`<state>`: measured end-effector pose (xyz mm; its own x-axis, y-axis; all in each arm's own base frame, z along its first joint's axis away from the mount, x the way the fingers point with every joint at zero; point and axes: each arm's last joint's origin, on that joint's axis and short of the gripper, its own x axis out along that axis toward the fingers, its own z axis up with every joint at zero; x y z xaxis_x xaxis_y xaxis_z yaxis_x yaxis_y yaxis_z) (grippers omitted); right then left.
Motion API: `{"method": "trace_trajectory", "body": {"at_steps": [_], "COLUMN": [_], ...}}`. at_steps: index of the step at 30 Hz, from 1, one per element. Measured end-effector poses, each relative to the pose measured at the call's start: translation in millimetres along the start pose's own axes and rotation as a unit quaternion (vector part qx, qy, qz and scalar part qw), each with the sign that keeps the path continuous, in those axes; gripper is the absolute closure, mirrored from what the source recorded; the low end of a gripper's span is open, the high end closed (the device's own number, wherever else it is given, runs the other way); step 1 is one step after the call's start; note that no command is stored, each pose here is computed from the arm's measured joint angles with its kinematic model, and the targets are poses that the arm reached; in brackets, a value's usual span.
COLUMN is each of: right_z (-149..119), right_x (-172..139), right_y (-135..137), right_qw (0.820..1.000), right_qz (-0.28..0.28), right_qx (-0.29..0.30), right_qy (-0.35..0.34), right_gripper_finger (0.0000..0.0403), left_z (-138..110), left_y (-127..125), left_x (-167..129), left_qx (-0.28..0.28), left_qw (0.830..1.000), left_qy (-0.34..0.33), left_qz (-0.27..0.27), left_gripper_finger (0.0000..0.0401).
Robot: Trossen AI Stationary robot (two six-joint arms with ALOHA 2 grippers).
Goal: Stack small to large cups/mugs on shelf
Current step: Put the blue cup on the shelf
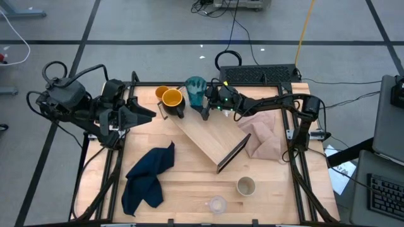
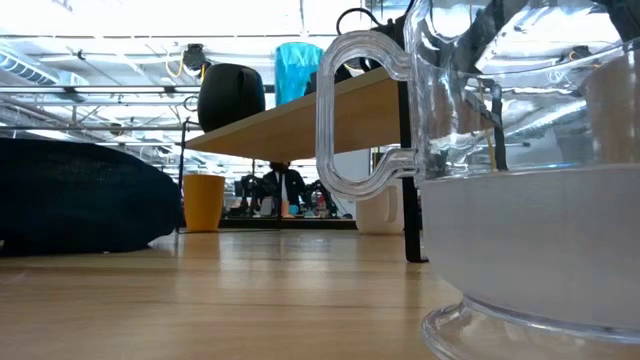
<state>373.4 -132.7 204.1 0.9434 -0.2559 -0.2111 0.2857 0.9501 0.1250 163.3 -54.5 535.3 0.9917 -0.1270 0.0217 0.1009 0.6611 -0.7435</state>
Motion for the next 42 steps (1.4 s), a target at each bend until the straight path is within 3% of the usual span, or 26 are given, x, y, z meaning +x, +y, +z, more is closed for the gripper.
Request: {"method": "trace_trajectory", "body": {"at_steps": [16,33,42], "right_z": [0.7,-6.3,-1.1], "right_x": [0.0,-0.7,-9.5], "right_y": [-0.1,-3.6,-2.9], "right_qw": [1.000,0.999,0.998], "right_qz": [0.001,0.006,0.003], "right_qx": [-0.002,0.022,-0.006], "right_qy": [-0.004,0.036,0.067], "right_gripper_finger": [0.0023,0.0023,0.0023], "left_z": [-2.9,-5.5,-6.1], "left_y": [-1.5,-0.2,0.3], "left_x": [1.8,4.9,4.8], "left_qx": [0.001,-0.001,0.005], "left_qw": [1.000,1.000,1.000], "left_qy": [0.007,0.017,0.020], "left_qz": [-0.003,0.003,0.005], "left_gripper_finger": [0.0215,0.0215,0.0215]}}
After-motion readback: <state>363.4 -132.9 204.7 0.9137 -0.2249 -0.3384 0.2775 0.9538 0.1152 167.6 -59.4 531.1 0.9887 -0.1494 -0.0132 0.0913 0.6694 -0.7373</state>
